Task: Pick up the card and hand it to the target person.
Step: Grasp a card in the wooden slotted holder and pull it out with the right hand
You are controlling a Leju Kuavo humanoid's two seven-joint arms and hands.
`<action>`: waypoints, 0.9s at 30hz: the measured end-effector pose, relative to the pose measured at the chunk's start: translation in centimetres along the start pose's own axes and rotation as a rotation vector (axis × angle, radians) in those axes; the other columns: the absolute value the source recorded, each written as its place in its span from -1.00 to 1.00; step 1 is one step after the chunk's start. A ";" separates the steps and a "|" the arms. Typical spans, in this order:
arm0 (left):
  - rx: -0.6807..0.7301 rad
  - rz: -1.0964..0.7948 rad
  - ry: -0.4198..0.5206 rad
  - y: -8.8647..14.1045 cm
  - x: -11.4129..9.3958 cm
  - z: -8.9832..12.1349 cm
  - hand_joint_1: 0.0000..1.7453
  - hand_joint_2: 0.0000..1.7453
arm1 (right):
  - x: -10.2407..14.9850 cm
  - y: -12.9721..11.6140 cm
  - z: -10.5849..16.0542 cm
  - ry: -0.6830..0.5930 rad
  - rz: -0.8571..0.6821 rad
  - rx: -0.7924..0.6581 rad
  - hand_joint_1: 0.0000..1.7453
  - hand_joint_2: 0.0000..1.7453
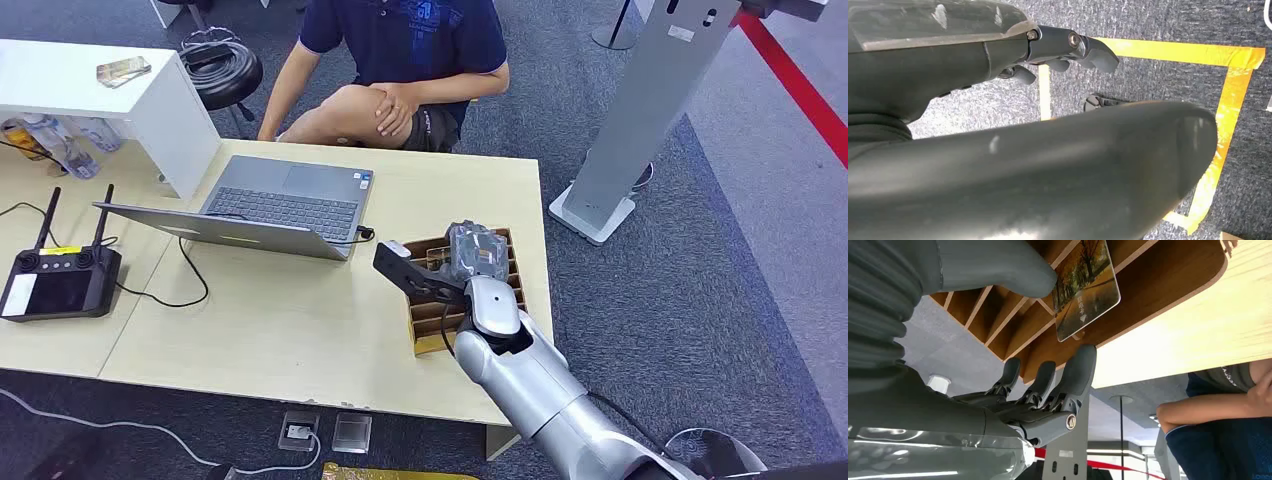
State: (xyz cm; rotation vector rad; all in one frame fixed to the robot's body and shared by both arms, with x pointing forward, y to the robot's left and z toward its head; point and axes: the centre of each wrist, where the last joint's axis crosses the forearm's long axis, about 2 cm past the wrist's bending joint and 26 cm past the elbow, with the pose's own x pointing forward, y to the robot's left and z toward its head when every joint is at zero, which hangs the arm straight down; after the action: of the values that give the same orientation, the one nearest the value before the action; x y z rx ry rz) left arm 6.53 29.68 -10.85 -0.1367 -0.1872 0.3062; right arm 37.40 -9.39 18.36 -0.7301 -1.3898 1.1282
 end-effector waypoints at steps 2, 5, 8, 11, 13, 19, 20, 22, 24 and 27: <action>-0.001 0.000 0.000 0.0 0.0 0.0 -1.00 -1.00 | 0.0 0.0 0.0 -0.002 0.001 0.002 -0.13 1.00; -0.005 0.000 0.000 0.0 0.0 0.0 -1.00 -1.00 | 0.1 0.1 0.0 -0.008 0.003 0.006 -0.10 1.00; -0.007 0.001 0.000 0.0 0.0 0.0 -1.00 -1.00 | 0.3 0.2 0.1 -0.010 0.000 0.013 -0.10 1.00; -0.007 0.002 0.000 0.0 0.0 0.0 -1.00 -1.00 | 0.3 0.7 0.4 -0.010 -0.005 0.025 -0.08 1.00; -0.006 0.002 0.001 0.0 0.0 0.0 -1.00 -1.00 | 0.3 0.9 0.5 -0.010 -0.006 0.030 -0.08 1.00; -0.006 0.004 0.004 0.0 0.0 0.0 -1.00 -1.00 | 0.4 1.2 0.6 -0.014 -0.008 0.040 -0.09 1.00; -0.006 0.004 0.004 0.0 0.0 0.0 -1.00 -1.00 | 0.4 1.2 0.6 -0.016 -0.009 0.043 -0.08 1.00; -0.006 0.004 0.004 0.0 0.0 0.0 -1.00 -1.00 | 0.4 1.3 0.7 -0.020 -0.013 0.046 -0.10 1.00; -0.006 0.004 0.004 0.0 0.0 0.0 -1.00 -1.00 | 0.4 1.3 0.7 -0.024 -0.015 0.047 -0.11 1.00; -0.006 0.004 0.004 0.0 0.0 0.0 -1.00 -1.00 | 0.4 1.4 0.7 -0.026 -0.015 0.048 -0.11 1.00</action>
State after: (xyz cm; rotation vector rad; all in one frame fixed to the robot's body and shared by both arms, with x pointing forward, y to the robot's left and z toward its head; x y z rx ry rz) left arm 6.50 29.65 -10.85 -0.1440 -0.1844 0.3092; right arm 36.40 -8.74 17.27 -0.6716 -1.3832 1.1592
